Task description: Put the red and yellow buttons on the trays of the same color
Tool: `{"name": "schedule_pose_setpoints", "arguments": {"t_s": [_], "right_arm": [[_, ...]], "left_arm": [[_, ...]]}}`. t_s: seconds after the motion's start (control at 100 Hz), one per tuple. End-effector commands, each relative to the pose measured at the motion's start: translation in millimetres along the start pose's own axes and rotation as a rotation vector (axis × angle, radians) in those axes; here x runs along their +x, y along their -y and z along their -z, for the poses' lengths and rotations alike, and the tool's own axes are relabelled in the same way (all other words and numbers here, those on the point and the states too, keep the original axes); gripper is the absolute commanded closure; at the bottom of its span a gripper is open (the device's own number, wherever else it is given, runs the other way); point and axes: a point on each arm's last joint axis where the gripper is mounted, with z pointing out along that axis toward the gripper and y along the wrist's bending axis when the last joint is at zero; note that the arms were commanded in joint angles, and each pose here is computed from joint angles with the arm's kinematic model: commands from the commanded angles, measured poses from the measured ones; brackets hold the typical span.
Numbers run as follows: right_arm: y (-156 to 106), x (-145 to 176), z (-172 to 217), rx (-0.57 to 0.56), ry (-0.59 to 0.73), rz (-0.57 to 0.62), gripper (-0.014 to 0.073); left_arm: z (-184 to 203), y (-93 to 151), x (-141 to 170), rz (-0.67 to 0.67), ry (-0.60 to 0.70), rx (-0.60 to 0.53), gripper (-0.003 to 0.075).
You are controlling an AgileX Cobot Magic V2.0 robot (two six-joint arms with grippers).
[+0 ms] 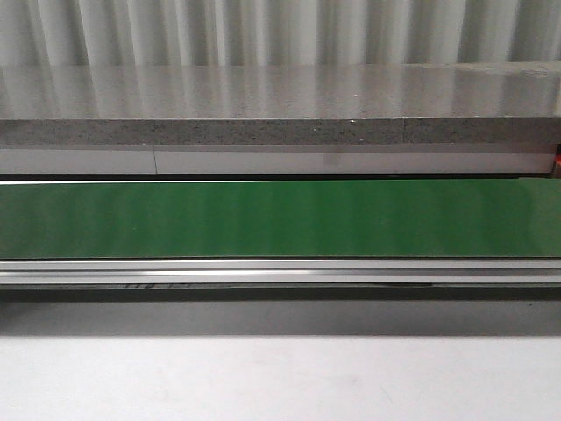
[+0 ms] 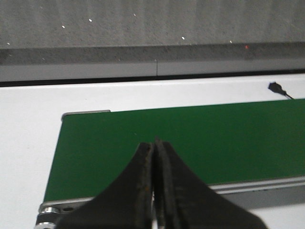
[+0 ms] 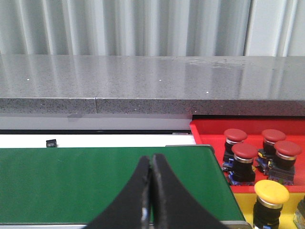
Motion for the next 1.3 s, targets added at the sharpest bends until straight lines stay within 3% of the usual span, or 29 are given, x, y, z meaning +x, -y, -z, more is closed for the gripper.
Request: {"name": "schedule_pose_setpoints", "arguments": {"t_s": [0.0, 0.56, 0.59, 1.29], "right_arm": [[-0.6, -7.9, 1.6, -0.007, 0.097, 0.009, 0.0661], [-0.6, -7.9, 1.6, -0.007, 0.097, 0.009, 0.0661], [-0.6, -7.9, 1.6, -0.007, 0.097, 0.009, 0.0661], [-0.6, -8.1, 1.5, -0.006, 0.096, 0.009, 0.0661]], "left_arm": [[4.1, -3.9, -8.0, 0.026, 0.176, -0.040, 0.0740], [7.5, -11.3, 85.8, 0.004, 0.392, -0.088, 0.0740], [6.7, -11.3, 88.5, 0.009, 0.355, -0.088, 0.0740], [7.1, -11.2, 87.1, 0.010, 0.366, -0.087, 0.0740]]}}
